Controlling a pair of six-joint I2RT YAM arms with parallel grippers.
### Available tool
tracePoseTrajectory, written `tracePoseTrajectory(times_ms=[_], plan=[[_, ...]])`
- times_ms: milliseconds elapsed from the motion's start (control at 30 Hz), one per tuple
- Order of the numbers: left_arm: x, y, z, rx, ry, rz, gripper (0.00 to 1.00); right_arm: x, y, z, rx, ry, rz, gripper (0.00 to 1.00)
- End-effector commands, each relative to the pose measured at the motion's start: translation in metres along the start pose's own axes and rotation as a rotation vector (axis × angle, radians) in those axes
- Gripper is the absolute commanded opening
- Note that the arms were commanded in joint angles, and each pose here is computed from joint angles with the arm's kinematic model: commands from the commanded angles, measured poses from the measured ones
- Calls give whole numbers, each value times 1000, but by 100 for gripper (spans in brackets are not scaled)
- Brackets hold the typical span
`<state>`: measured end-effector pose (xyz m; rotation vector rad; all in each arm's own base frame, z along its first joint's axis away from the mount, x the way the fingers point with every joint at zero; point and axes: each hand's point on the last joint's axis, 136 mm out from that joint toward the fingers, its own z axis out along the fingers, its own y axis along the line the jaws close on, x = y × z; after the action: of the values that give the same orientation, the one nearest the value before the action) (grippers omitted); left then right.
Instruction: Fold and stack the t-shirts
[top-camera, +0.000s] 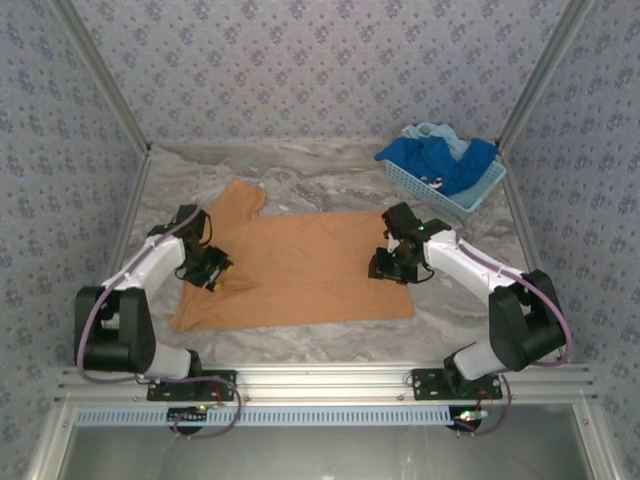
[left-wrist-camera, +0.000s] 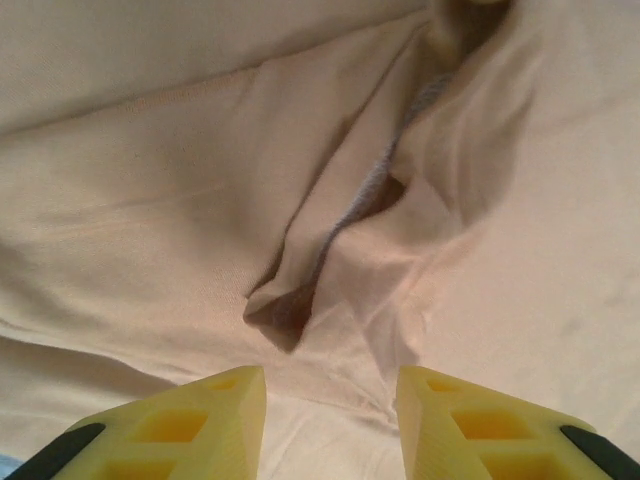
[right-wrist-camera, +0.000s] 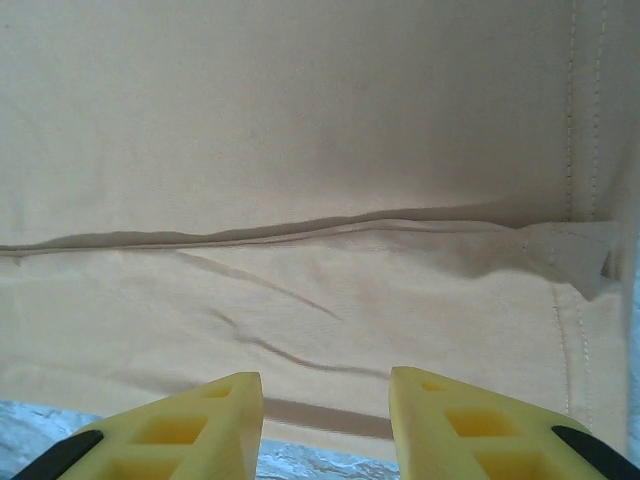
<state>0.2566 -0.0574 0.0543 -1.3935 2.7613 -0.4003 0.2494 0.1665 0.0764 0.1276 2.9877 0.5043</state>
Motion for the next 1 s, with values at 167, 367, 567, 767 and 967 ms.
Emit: tracePoseTrajectory(times_ms=[167, 367, 567, 767, 967], plan=[[8, 6, 14, -67, 53, -31, 35, -9, 11, -14, -60, -15, 36, 41], [7, 1, 18, -86, 40, -12, 17, -14, 9, -15, -59, -26, 56, 39], [1, -25, 2, -80, -10, 89, 0, -15, 2, -17, -35, -28, 71, 38], [5, -50, 0, -180, -21, 274, 0, -18, -8, -18, -17, -27, 103, 37], [9, -81, 5, -276, -23, 478, 0, -18, -12, -18, -15, -19, 116, 37]])
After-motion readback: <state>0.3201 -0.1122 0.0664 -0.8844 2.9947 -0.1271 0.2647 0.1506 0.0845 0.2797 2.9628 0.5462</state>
